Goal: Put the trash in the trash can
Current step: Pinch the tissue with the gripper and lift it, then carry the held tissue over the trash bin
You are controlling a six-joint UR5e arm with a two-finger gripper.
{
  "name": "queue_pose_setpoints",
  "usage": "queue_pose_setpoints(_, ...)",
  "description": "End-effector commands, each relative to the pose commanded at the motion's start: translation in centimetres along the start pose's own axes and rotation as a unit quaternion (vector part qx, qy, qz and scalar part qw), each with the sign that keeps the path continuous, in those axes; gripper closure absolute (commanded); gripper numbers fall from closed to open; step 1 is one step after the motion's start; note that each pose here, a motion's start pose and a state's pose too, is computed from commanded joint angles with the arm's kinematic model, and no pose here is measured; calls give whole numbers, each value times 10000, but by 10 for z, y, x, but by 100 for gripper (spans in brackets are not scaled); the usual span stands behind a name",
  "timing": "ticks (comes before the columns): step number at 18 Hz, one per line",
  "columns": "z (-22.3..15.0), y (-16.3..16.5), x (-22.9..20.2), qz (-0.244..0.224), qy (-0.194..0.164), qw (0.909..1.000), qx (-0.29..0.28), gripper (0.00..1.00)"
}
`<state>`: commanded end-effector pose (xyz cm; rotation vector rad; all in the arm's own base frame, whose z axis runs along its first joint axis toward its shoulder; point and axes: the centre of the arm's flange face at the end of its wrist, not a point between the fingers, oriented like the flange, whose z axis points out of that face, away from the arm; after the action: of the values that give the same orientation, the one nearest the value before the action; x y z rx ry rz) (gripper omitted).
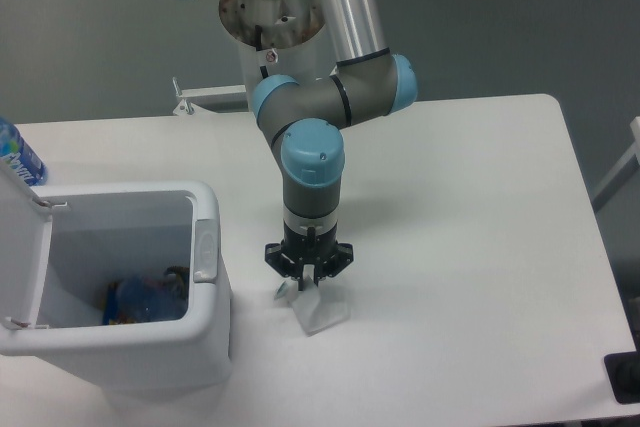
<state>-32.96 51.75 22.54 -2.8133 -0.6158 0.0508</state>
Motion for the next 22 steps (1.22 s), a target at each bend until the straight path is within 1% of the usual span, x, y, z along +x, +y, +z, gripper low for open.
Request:
queue_pose_setpoints(3,-24,-14,-23,-69,-101,9996,267,100)
queue_pose_setpoints(5,-43,-25,-38,-12,-191,9987,481,100)
queue_pose_setpoints(7,-70,-42,-66,-112,-138,9960,874,100)
queue_pose_setpoints(9,-101,-62,-91,-199,1,9907,1347,100)
queue_pose_setpoints(10,-115,-71,-96,-237,36,9878,1538,100)
queue_pose_setpoints(12,-143,-85,-107,-309,-22,9826,1832,100)
queue_pose_setpoints(13,-156,-89,-113,-489,-9,9793,1963,100)
queue_pose_setpoints(16,-196,-103,-131,-950,233,9649,2435,100)
queue_pose_setpoints(19,-216,-112,-131,-1213,278,9572,2614,100)
queue_pose_setpoints(22,-245,-116,-111,-1500,392,9477,2790,100)
